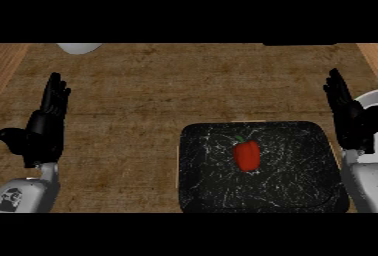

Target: Pick the bell pepper from the tray and place it in the pot

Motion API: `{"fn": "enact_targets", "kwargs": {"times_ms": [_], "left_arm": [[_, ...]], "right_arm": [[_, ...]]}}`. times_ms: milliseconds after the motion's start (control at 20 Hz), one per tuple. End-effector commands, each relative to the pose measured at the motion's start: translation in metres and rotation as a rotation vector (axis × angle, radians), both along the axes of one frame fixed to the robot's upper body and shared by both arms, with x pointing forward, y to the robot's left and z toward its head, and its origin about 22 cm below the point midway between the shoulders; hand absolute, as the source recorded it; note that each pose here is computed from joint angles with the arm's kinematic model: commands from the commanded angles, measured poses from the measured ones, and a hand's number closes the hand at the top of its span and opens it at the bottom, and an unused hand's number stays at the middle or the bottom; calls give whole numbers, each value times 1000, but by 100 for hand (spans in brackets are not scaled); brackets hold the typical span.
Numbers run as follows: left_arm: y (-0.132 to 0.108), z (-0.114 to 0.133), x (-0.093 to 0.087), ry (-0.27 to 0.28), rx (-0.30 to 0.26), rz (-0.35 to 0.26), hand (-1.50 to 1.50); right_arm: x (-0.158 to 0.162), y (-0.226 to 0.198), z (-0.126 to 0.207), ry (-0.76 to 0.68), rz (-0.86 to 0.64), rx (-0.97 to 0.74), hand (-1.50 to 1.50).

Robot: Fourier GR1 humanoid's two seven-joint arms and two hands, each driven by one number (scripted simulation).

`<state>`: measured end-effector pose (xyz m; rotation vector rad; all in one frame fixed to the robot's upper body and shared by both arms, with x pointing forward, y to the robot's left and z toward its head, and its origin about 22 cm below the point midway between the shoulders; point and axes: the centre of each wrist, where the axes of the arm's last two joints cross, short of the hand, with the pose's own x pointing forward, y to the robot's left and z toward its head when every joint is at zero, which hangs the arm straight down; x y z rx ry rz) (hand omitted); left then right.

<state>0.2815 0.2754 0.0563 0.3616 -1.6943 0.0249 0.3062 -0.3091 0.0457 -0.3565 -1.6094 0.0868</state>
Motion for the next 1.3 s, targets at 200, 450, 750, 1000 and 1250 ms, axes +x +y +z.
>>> {"fn": "enact_targets", "kwargs": {"times_ms": [200, 450, 750, 1000, 1250], "left_arm": [[-12, -18, -13, 5, -59, -30, 0], [-32, -45, -43, 27, -158, -80, 0], [-37, -55, -50, 8, -158, -102, 0], [-46, -55, -42, 2, -148, -139, 0], [-39, -46, -46, -6, -144, -139, 0]], "right_arm": [[-15, 11, 98, -715, 272, -154, 150], [-78, -18, 22, -611, -222, -354, -150], [-150, 37, 29, -868, -31, -305, -150], [-187, 59, 32, -687, 1, -477, -150], [-221, 40, 26, -345, 91, -713, -150]]}}
